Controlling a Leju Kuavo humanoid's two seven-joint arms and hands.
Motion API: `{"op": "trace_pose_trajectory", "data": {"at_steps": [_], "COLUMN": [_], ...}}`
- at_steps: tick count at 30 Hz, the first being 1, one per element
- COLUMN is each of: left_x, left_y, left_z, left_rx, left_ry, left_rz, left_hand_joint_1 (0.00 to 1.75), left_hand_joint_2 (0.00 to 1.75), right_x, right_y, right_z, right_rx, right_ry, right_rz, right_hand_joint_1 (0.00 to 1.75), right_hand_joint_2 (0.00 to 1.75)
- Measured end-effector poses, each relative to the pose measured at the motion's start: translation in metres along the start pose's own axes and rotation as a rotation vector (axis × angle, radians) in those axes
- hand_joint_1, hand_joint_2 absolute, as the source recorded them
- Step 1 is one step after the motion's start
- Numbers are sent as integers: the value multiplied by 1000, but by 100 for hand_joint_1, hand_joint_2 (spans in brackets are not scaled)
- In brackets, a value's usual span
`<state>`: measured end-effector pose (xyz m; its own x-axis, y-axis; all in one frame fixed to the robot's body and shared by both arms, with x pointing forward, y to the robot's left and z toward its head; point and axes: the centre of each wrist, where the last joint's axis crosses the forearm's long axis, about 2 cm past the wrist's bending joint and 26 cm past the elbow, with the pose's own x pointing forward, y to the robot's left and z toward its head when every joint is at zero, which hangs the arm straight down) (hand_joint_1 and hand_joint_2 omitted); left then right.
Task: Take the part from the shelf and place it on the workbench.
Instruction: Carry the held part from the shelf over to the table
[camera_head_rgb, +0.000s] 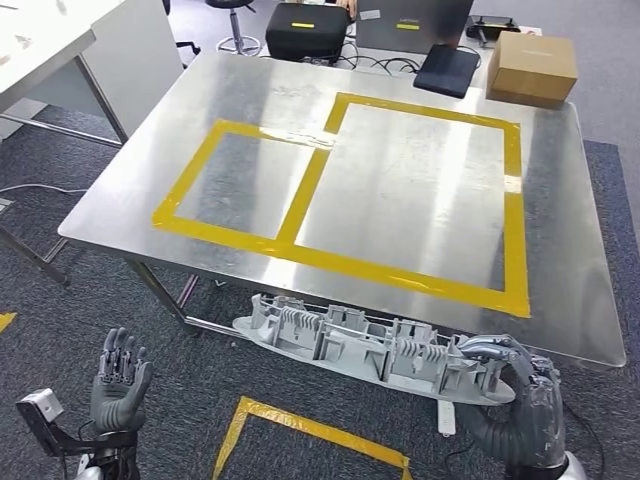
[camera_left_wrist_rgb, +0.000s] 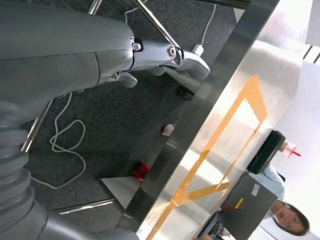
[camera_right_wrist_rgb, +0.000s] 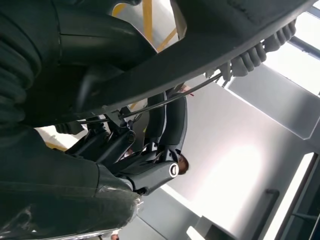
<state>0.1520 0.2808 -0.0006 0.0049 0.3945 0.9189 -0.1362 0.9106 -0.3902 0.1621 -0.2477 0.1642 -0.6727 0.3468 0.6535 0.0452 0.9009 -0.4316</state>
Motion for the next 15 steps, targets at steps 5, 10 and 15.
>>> {"op": "trace_pose_trajectory", "data": {"at_steps": [5, 10, 15], "left_x": [1, 1, 2], "left_y": [0, 1, 6], "left_z": [-2, 0, 2], "left_rx": [4, 17, 27], "left_ry": [-6, -1, -2], "left_rz": [1, 2, 1], "left_hand_joint_1": [0, 0, 0], "left_hand_joint_2": [175, 175, 175], "right_x": [1, 6, 17], "right_y": [-1, -4, -7], "right_z": [-2, -3, -4], "right_rx": [-9, -54, -101], "right_ry": [-25, -111, -171], "right_rz": [42, 298, 532], "right_hand_joint_1": [175, 175, 175], "right_hand_joint_2": [175, 175, 175]}}
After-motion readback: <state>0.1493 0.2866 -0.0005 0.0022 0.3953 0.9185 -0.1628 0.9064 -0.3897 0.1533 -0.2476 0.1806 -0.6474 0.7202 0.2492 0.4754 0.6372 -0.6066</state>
